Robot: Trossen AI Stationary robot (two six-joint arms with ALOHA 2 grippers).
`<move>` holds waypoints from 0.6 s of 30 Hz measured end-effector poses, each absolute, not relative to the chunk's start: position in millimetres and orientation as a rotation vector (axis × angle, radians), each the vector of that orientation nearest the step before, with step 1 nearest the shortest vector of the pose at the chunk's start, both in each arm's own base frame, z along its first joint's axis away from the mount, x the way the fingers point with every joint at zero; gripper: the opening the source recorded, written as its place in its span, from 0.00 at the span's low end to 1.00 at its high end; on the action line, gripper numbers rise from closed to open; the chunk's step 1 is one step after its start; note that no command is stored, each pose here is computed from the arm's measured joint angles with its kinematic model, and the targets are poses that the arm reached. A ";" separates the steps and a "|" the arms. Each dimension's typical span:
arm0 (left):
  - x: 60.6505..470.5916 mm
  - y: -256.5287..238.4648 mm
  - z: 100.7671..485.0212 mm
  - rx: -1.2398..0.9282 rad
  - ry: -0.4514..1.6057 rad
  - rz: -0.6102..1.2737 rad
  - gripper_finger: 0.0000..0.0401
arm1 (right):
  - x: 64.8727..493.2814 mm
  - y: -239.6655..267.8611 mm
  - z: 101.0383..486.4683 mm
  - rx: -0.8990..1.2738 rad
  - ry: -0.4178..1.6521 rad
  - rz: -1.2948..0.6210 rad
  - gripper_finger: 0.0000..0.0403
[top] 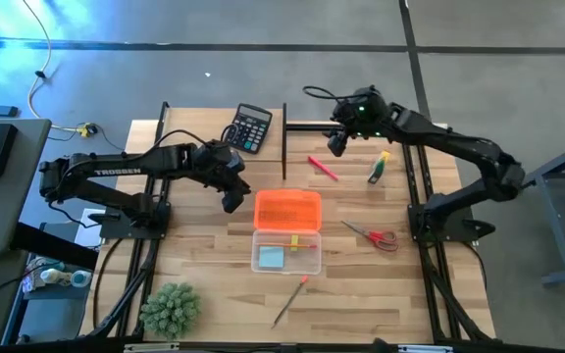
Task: Pack school essentials
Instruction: Put the pink pen into the school supply box
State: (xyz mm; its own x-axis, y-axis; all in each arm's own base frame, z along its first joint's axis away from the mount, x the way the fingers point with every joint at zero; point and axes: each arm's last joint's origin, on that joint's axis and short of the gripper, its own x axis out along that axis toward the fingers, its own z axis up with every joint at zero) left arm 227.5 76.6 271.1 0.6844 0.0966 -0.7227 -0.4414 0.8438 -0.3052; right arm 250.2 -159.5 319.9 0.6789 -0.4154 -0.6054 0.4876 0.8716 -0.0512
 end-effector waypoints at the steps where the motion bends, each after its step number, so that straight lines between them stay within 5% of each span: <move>1: 226.5 76.8 270.2 -0.484 0.776 0.337 0.18 | 253.2 -161.5 315.3 0.132 0.663 -0.510 0.63; 8: 216.7 77.4 262.7 -0.475 0.891 0.415 0.18 | 268.5 -171.1 291.8 0.184 0.750 -0.509 0.63; 18: 206.4 84.6 258.1 -0.477 0.977 0.418 0.18 | 301.8 -191.6 318.0 0.220 0.856 -0.468 0.63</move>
State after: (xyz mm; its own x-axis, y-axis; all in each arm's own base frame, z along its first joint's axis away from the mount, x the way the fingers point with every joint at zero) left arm 206.4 84.6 258.1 0.4962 0.1217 -0.8596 -0.5376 0.8206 -0.1941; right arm 301.8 -191.6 318.0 0.5625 -0.3066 -0.7679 0.4801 0.8772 0.0015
